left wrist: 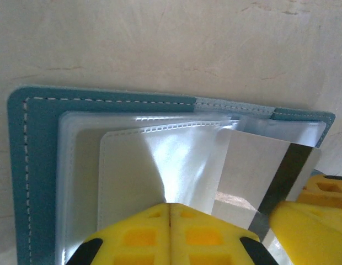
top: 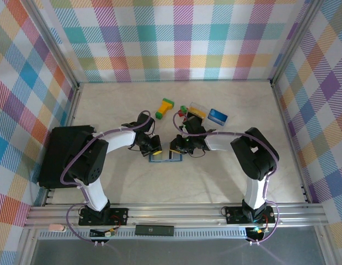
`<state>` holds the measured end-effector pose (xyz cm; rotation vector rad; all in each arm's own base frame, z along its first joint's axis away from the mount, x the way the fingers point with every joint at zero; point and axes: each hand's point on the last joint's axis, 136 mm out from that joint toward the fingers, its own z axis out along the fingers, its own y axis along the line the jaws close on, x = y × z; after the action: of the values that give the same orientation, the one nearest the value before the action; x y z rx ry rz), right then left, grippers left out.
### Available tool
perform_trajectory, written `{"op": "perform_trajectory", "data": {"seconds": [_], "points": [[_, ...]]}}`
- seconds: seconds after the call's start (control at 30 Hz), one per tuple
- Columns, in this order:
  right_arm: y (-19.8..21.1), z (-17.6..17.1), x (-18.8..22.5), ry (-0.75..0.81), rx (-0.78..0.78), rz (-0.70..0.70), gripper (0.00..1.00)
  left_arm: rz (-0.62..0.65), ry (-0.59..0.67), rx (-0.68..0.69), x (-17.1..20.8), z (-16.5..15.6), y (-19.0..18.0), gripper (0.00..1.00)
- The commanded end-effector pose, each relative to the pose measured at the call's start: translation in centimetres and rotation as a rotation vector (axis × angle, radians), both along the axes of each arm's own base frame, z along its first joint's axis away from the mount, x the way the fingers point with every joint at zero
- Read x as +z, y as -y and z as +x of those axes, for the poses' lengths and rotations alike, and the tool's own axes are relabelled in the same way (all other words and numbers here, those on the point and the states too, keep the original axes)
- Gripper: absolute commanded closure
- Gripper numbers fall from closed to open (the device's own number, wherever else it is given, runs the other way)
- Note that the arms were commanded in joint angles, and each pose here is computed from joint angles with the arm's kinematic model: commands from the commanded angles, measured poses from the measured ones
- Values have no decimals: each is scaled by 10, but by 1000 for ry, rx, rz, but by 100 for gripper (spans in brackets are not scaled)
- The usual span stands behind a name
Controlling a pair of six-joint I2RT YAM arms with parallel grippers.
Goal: Take the credit cards out of the card holder
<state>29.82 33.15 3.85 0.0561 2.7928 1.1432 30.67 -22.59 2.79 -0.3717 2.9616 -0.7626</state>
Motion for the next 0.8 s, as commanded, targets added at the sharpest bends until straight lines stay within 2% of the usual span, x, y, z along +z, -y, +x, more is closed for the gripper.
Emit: {"op": "perform_trajectory", "data": {"seconds": [0.0, 0.13, 0.27, 0.4, 0.57, 0.77], "points": [[-9, 8, 4, 4, -15, 21, 83, 46, -2, 10, -4, -2, -6, 94], [-2, 11, 6, 32, -25, -26, 91, 45, 28, 18, 5, 3, -7, 93], [19, 17, 20, 126, -49, -126, 97, 61, 86, 43, 24, 13, -12, 88], [30, 18, 49, 238, 0, -177, 100, 73, 161, 99, 48, 27, -22, 77], [37, 25, 96, 474, 143, -222, 100, 98, 278, 178, 80, 48, -35, 63], [69, 44, 139, 730, 282, -350, 100, 184, 385, 267, 105, 58, -67, 46]]}}
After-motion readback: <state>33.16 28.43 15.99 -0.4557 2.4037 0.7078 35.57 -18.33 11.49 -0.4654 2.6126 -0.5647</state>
